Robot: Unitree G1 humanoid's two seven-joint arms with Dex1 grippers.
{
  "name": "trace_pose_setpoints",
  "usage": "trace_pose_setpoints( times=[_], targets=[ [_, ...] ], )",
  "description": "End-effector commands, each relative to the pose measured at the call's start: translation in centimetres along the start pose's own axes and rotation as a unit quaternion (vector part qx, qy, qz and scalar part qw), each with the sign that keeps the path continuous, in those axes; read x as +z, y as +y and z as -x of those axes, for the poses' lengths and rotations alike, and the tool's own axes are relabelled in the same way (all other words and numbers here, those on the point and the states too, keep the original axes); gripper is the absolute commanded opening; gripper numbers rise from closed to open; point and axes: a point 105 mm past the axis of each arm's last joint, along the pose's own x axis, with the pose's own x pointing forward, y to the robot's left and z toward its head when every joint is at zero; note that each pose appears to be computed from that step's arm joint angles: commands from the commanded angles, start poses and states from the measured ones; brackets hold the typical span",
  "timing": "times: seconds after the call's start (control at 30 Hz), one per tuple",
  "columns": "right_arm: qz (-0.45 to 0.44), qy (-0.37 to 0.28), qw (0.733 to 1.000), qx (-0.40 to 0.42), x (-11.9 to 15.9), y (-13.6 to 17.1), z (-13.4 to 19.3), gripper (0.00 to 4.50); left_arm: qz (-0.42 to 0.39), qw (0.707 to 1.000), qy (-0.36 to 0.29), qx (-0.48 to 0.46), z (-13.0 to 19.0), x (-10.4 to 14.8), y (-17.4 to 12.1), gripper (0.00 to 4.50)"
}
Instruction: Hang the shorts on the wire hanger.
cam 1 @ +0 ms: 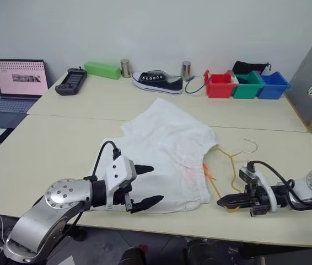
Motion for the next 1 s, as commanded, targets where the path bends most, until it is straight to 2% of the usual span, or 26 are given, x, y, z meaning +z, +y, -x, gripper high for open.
trace_pose_setpoints(
  times=[0.03,0.27,0.4,0.47,0.5,0.57,0.63,0.73,0.77,0.83,0.87,0.93,1.0],
  targets=[
    [0.010,-0.059,0.998,-0.014,2.7,0.0,0.2,0.00,-0.024,1.000,-0.006,0.000,0.1,0.7,0.2,4.49],
    [0.038,-0.144,0.989,-0.028,6.5,1.2,1.4,0.00,-0.023,1.000,-0.007,0.003,0.1,0.7,0.1,4.49],
    [0.148,-0.116,0.979,-0.076,5.8,3.4,2.0,0.00,-0.018,1.000,-0.001,-0.007,0.5,0.6,0.2,4.49],
    [0.236,-0.080,0.960,-0.127,5.0,4.1,1.6,0.00,-0.024,1.000,0.000,-0.006,1.2,1.2,1.1,4.49],
    [0.280,-0.065,0.946,-0.149,4.8,4.4,1.3,0.00,-0.030,1.000,-0.004,0.002,1.6,1.8,1.9,4.49],
    [0.380,-0.045,0.902,-0.201,5.2,4.6,1.1,0.00,-0.048,0.998,-0.022,0.035,2.8,4.0,4.9,4.49],
    [0.457,-0.040,0.853,-0.249,6.5,4.5,0.9,0.00,-0.080,0.994,-0.038,0.069,4.3,6.9,8.0,4.49],
    [0.546,-0.040,0.779,-0.306,9.0,4.5,0.5,0.00,-0.137,0.987,-0.033,0.078,5.8,10.1,10.5,4.49],
    [0.562,-0.036,0.763,-0.318,9.4,4.5,0.4,0.00,-0.147,0.986,-0.030,0.076,5.9,10.5,10.8,4.49],
    [0.608,-0.032,0.714,-0.347,10.9,4.8,-0.1,0.00,-0.182,0.981,-0.023,0.066,5.8,11.9,11.6,4.49],
    [0.639,-0.026,0.679,-0.361,11.6,5.3,-0.7,0.00,-0.210,0.976,-0.008,0.061,5.6,12.3,12.2,4.49],
    [0.680,-0.017,0.628,-0.377,12.6,6.1,-1.5,0.00,-0.248,0.967,0.021,0.047,5.0,12.1,13.1,4.49],
    [0.703,-0.013,0.601,-0.381,13.2,6.8,-2.3,0.00,-0.271,0.961,0.044,0.030,4.3,11.5,13.7,4.49]
  ],
)
